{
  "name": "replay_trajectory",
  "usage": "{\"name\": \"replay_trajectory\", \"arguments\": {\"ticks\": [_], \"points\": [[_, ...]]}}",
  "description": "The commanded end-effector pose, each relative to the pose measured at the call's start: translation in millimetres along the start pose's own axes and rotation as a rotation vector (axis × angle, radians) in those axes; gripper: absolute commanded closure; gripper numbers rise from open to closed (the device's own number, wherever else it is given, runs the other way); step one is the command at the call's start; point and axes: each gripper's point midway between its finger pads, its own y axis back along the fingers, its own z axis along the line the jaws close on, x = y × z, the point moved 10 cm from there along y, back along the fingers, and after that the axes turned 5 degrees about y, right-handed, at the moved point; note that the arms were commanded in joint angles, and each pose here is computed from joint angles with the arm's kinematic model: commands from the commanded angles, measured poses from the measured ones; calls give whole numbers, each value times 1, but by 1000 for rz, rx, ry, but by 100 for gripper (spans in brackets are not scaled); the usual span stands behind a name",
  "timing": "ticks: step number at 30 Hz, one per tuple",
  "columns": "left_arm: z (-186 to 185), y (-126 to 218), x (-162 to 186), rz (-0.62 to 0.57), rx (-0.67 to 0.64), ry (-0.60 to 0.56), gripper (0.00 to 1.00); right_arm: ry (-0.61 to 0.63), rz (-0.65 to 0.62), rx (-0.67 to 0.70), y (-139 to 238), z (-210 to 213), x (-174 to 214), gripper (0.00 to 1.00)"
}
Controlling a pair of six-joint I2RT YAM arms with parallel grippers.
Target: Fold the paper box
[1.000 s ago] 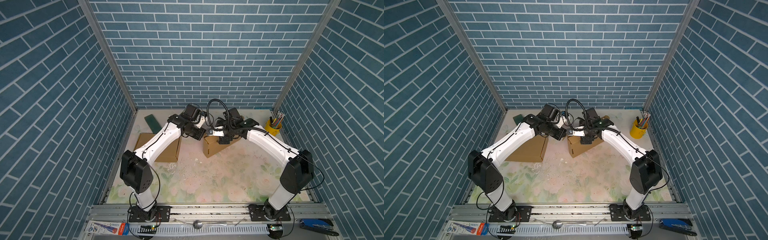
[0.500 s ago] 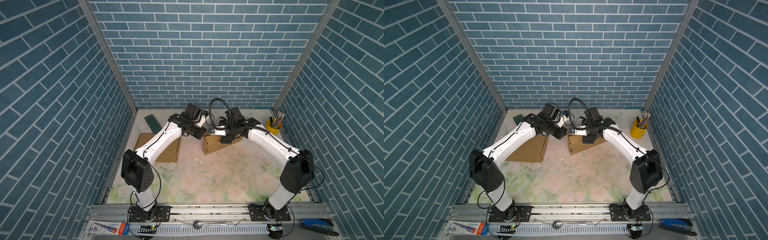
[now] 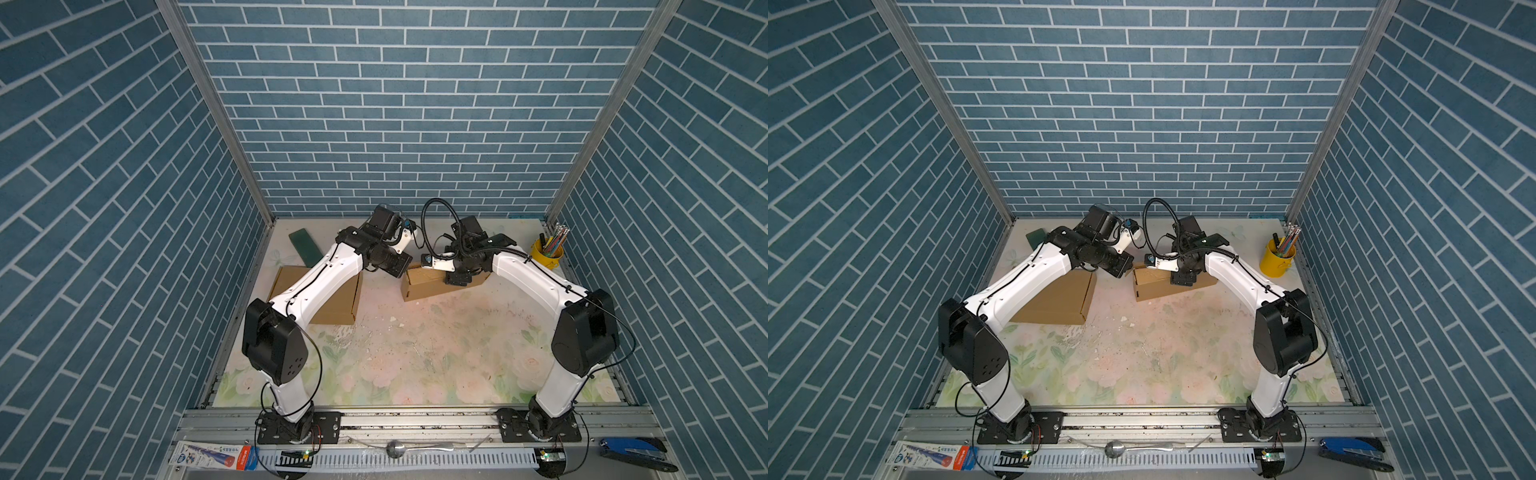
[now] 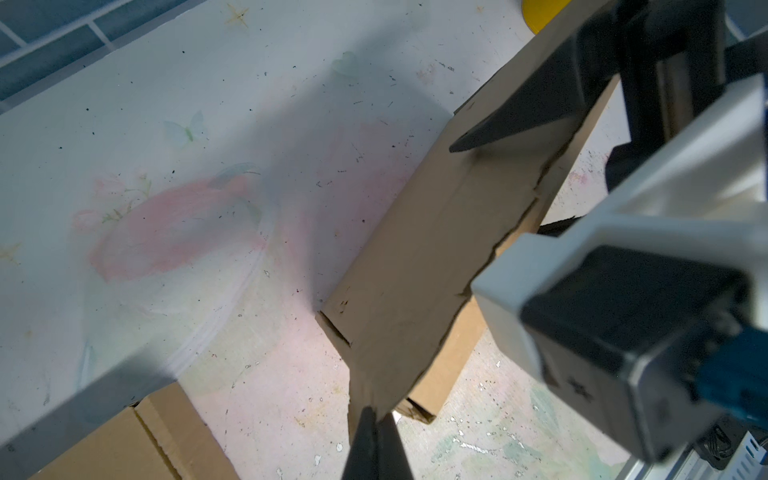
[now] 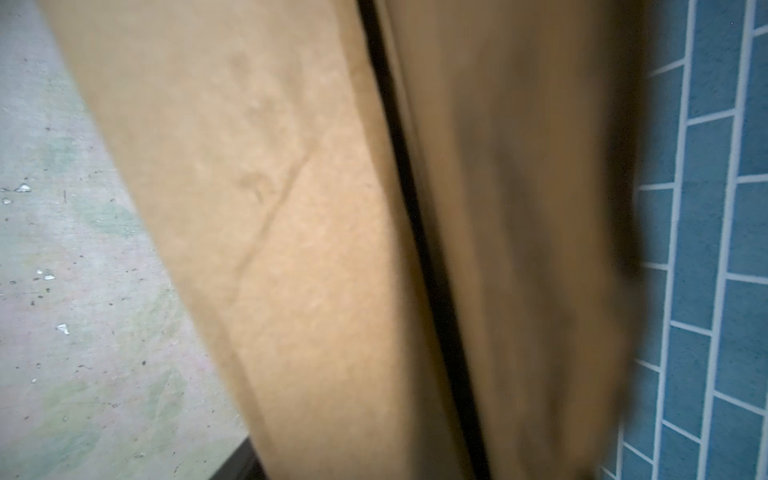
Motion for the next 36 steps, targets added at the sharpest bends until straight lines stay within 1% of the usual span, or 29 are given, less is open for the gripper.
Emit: {"name": "replay_trajectory", "arguments": {"ticks": [1,7,10,13,17,22,25,28,33,36], "points": [[9,0,-5,-27,-30,40,99,-105,-6,-79,11,10,0,33],[14,-3,-6,-37,-24,80,92,-161,2,-118,16,23,-4,48],[21,3,-7,-53,-10,108,87,-175,9,-135,13,28,-3,51],[26,17,-11,-98,29,132,77,-183,14,-142,14,28,-3,52],[33,41,-13,-154,44,148,63,-199,1,-161,18,26,-6,58],[38,68,-9,-222,56,164,56,-242,-44,-211,28,28,-12,65],[37,78,-4,-248,84,177,53,-279,-76,-251,40,30,-16,66],[34,80,5,-248,118,189,50,-302,-50,-324,42,39,-18,66],[34,68,26,-211,137,222,46,-328,-4,-389,32,47,-16,66],[34,57,34,-170,142,223,45,-322,9,-390,25,45,-15,66]]}}
